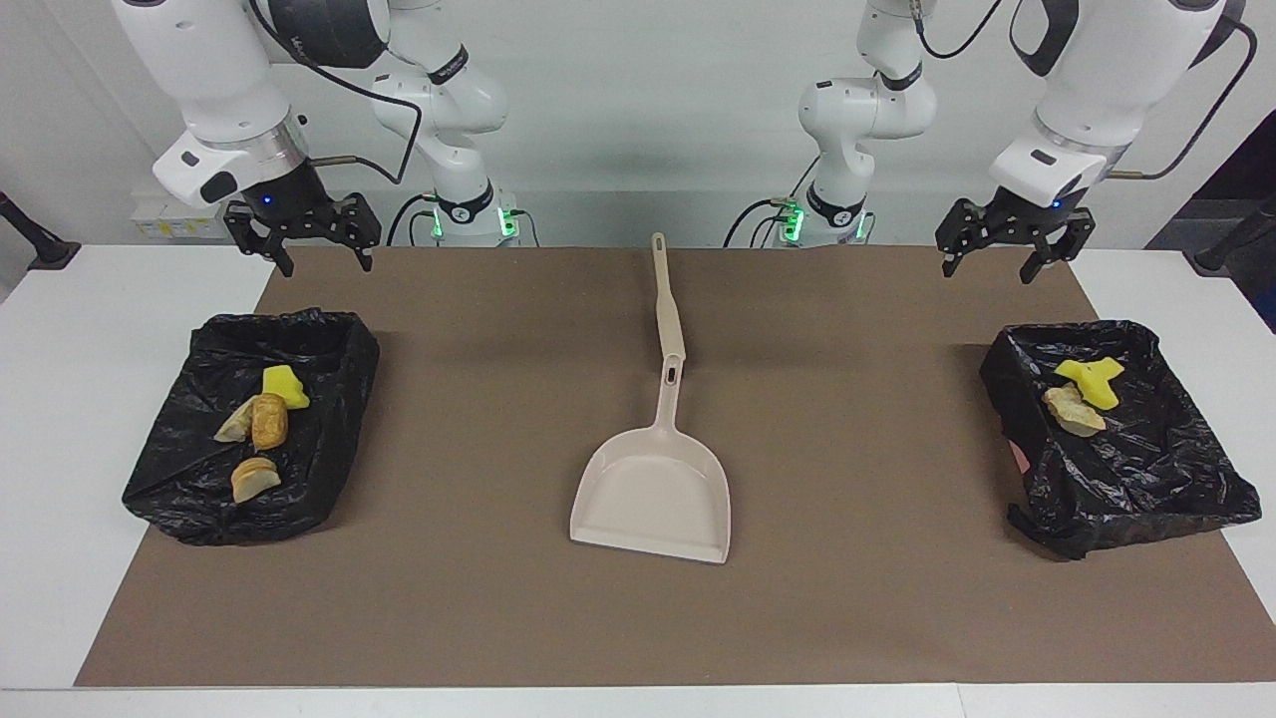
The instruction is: Sweep and dump trash in bin
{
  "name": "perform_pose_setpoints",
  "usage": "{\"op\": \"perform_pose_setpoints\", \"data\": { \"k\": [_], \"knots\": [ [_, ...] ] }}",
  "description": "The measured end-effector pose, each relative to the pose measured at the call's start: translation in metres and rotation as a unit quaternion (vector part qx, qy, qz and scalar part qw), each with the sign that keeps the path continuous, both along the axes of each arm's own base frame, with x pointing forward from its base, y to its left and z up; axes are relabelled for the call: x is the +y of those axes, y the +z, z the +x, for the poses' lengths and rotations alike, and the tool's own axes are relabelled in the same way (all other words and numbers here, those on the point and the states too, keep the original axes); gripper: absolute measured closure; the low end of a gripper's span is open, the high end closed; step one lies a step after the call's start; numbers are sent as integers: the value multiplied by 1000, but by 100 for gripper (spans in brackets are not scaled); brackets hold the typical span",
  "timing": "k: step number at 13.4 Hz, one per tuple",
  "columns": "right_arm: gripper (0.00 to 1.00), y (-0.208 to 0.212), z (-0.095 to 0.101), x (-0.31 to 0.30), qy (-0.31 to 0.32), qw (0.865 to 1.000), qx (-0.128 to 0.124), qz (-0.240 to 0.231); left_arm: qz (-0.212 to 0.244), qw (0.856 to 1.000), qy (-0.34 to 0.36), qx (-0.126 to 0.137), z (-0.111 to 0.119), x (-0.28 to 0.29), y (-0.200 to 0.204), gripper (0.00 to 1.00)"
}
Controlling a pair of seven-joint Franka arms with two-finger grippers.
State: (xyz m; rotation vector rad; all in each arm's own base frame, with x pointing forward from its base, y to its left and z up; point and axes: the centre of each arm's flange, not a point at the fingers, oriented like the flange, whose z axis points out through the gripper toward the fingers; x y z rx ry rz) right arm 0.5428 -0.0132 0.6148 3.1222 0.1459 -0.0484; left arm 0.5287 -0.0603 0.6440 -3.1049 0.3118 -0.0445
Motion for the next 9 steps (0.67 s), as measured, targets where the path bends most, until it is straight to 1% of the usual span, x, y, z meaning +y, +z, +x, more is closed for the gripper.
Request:
{"op": "perform_pose_setpoints", "data": {
  "k": [2,4,9],
  "knots": [
    [0,0,0,0,0,1000,0,0,-1,1000,0,-8,-10,1,16,0],
    [0,0,0,0,0,1000,0,0,-5,1000,0,-11,-14,0,21,0],
    [0,0,0,0,0,1000,0,0,-20,1000,9,-16,-14,8,24,0]
  ]
}}
